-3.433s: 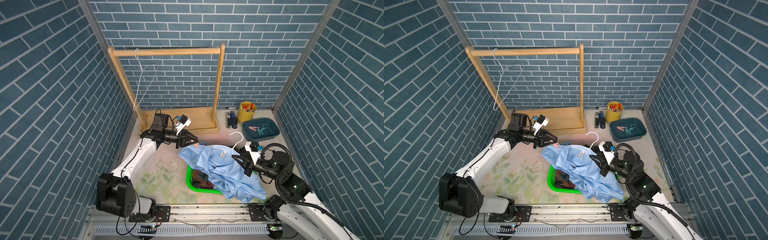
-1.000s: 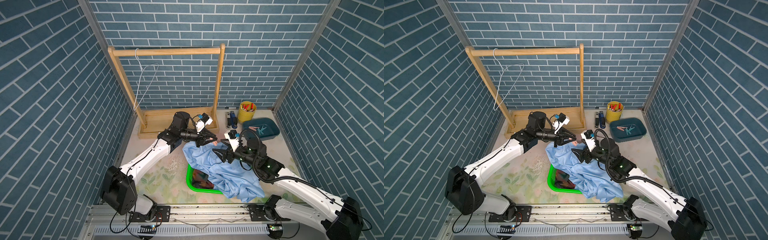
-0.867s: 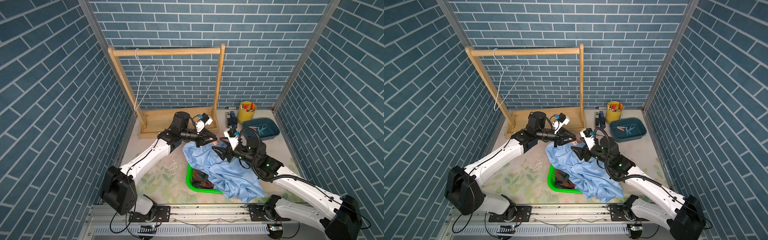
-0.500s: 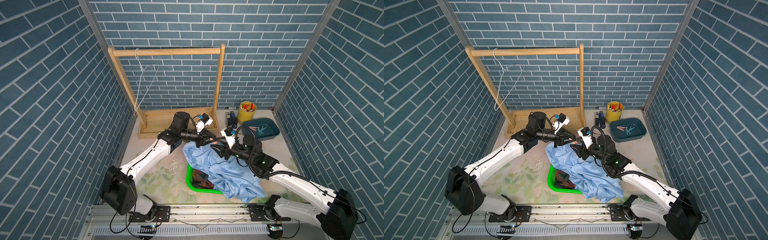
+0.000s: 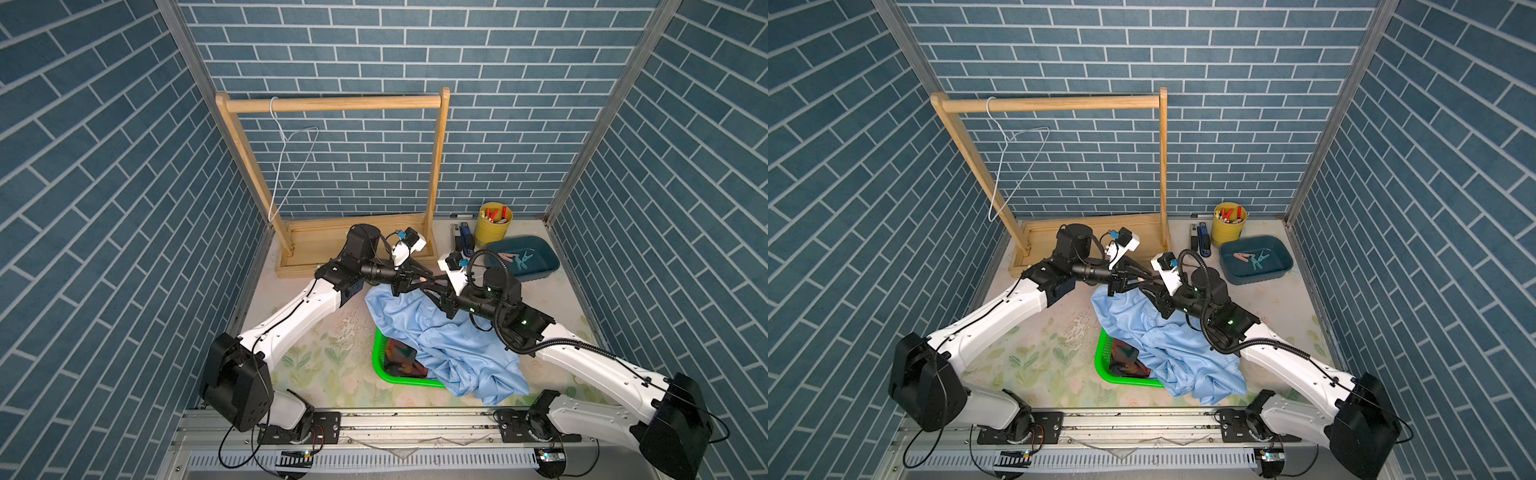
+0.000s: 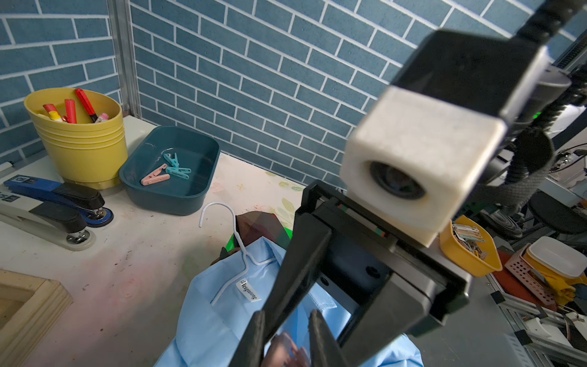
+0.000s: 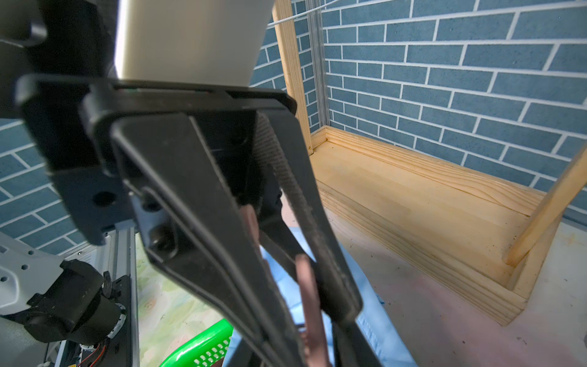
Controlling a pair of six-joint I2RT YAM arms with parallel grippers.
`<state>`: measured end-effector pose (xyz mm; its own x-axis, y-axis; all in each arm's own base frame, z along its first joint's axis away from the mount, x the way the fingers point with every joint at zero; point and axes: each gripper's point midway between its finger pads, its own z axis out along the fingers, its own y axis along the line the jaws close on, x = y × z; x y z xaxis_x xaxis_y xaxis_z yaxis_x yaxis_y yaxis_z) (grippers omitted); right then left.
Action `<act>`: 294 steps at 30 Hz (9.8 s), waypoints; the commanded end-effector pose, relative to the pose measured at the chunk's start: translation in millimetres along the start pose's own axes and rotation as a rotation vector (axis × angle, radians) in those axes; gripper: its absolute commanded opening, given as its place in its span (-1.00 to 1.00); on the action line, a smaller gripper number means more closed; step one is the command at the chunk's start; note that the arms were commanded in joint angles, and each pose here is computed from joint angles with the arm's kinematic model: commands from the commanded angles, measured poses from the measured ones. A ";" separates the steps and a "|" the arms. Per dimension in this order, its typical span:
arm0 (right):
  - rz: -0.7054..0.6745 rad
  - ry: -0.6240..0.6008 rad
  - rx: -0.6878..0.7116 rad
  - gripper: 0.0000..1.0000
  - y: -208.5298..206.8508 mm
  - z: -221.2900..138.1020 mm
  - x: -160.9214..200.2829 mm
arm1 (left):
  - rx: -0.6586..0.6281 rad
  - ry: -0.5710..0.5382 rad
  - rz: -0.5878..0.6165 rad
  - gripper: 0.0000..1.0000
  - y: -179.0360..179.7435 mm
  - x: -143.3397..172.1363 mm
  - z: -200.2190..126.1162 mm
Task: Remove the clothespins securing long-sleeve shirts to the hanger
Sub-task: Place the clamp in the storage box, then remove the long-sleeve shirt from the hanger.
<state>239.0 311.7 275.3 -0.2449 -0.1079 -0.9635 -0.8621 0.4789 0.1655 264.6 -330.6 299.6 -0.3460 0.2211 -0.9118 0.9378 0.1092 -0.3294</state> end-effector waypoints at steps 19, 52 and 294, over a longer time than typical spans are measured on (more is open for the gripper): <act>-0.013 -0.039 -0.019 -0.91 6.2 -6.2 -16.9 | 0.031 0.058 -0.011 -0.21 -4.9 17.4 5.4; 0.053 -0.025 0.216 -1.00 -35.7 -44.9 -23.0 | -0.455 -0.295 -0.005 0.99 16.3 -59.5 -107.7; 0.359 -0.409 0.379 -1.00 -48.2 -216.9 -111.5 | -0.908 0.399 -0.106 0.99 -2.7 96.8 6.3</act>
<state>212.4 109.9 398.8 -0.2900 0.4135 -0.8631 -0.4810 0.7167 0.5049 224.4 -322.6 156.9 -0.6547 0.4785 -0.5852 0.5599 0.8271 0.0499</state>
